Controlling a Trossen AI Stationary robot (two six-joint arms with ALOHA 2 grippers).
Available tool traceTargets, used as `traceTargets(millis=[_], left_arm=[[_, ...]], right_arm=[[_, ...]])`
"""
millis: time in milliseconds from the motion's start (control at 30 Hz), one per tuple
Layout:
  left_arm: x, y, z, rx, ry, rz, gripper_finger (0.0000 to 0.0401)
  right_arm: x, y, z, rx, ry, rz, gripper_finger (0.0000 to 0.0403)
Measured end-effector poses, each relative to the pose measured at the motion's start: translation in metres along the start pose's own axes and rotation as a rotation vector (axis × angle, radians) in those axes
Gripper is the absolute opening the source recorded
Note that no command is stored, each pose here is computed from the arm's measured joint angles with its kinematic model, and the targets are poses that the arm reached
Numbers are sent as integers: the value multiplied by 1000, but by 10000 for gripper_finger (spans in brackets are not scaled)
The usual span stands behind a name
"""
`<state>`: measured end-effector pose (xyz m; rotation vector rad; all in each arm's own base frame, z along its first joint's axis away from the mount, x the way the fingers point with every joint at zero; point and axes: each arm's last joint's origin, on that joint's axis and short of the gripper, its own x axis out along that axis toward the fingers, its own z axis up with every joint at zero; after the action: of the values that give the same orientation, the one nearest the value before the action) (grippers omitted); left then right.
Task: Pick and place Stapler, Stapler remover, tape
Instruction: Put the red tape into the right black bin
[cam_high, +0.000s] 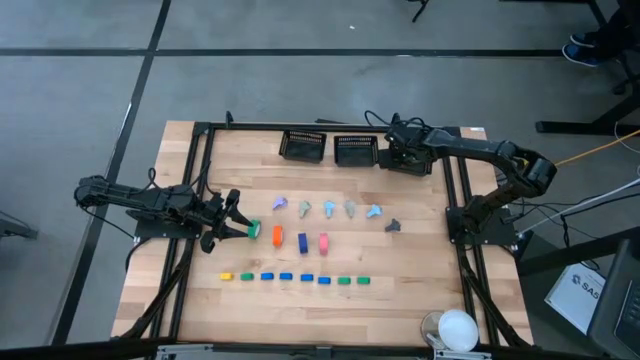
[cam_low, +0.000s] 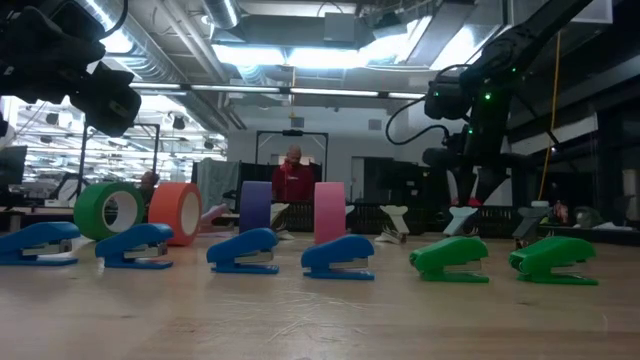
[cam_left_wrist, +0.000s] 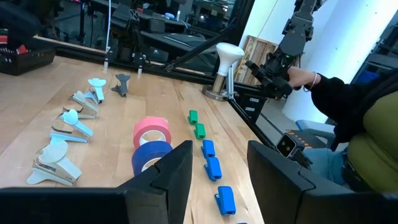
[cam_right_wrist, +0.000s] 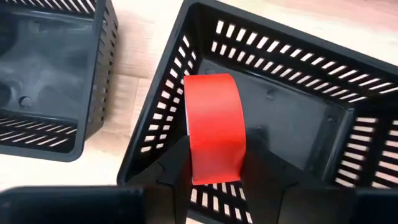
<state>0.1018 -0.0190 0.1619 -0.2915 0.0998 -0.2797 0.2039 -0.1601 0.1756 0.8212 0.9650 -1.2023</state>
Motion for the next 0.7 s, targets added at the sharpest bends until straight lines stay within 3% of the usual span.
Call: traceTargets(millis=[400, 700], left_arm=[[0, 0, 0, 0, 1, 0, 150], [0, 0, 0, 0, 0, 0, 150]], right_arm=[[0, 0, 0, -40, 0, 0, 123], [0, 0, 0, -67, 9, 10, 211]])
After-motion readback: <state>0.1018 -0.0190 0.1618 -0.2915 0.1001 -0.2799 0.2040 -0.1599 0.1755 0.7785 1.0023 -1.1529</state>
